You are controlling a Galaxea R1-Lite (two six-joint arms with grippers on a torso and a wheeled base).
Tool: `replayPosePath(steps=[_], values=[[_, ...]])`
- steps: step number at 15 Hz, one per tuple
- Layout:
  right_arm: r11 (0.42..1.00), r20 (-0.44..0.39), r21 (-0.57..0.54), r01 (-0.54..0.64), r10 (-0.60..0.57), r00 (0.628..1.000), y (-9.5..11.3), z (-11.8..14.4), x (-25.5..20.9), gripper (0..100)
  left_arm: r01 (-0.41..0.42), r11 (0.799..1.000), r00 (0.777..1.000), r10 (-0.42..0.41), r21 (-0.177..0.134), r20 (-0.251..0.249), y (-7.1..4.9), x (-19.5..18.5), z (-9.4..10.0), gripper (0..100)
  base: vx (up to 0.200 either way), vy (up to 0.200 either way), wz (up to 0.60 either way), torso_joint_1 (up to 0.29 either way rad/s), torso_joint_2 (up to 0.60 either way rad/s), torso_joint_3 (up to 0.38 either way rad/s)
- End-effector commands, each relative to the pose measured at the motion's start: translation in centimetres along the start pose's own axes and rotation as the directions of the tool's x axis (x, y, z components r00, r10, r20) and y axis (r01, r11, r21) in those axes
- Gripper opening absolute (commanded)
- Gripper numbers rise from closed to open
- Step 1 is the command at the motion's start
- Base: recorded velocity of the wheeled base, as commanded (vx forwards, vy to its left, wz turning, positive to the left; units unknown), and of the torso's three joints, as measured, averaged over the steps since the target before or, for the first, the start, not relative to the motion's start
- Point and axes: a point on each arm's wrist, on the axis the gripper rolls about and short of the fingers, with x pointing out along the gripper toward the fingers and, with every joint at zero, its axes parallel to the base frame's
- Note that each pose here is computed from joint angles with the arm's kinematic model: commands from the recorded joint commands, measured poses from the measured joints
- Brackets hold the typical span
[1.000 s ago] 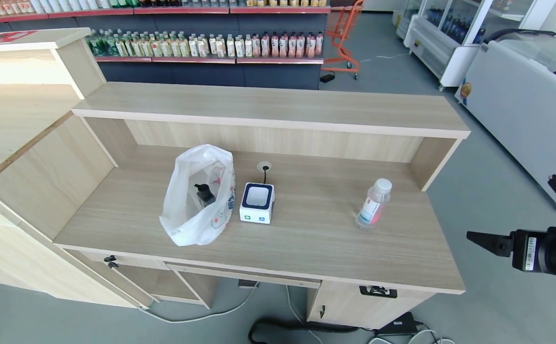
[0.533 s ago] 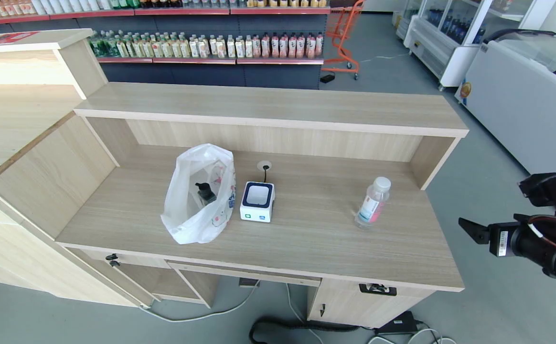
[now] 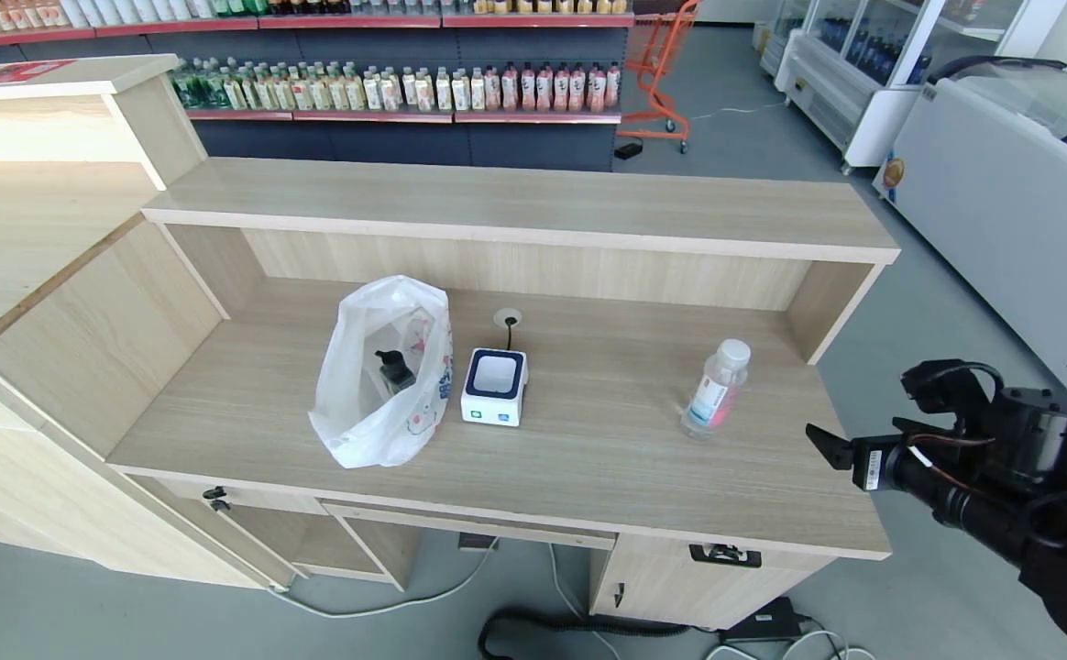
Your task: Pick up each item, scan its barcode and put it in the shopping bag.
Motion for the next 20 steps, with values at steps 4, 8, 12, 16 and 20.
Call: replayPosePath(steps=[4, 8, 12, 16, 20], values=[[0.997, -0.035, -0.032, -0.063, 0.062, 0.997, 3.3, -2.6, 5.0, 100, 0.0, 1.0, 1.0, 0.0, 0.0, 0.0, 0.0, 0.0, 0.0, 100, 0.0, 0.0, 0.0, 0.0, 0.0, 0.0], [0.997, -0.01, -0.063, -0.039, 0.038, 0.999, 3.8, -2.5, 5.9, 100, 0.002, 1.0, 1.0, -0.002, 0.0, 0.0, 0.0, 0.0, 0.0, 100, 0.0, 0.0, 0.0, 0.0, 0.0, 0.0], [0.995, 0.029, -0.094, -0.026, 0.029, 0.999, 3.7, -2.0, 7.6, 100, 0.0, 1.0, 1.0, 0.0, 0.0, 0.0, 0.0, 0.0, 0.0, 100, 0.0, 0.0, 0.0, 0.0, 0.0, 0.0], [0.993, 0.041, -0.109, -0.04, 0.045, 0.998, 4.7, -2.6, 9.6, 100, 0.0, 1.0, 1.0, 0.0, 0.0, -0.001, 0.0, 0.0, 0.0, 100, 0.0, 0.0, 0.0, 0.0, 0.0, 0.0], [0.992, 0.097, -0.118, -0.047, 0.059, 0.994, 5.6, -2.0, 12.4, 100, 0.0, 1.0, 1.0, 0.0, 0.0, 0.0, 0.0, 0.0, 0.0, 100, 0.0, 0.0, 0.0, 0.0, 0.0, 0.0]])
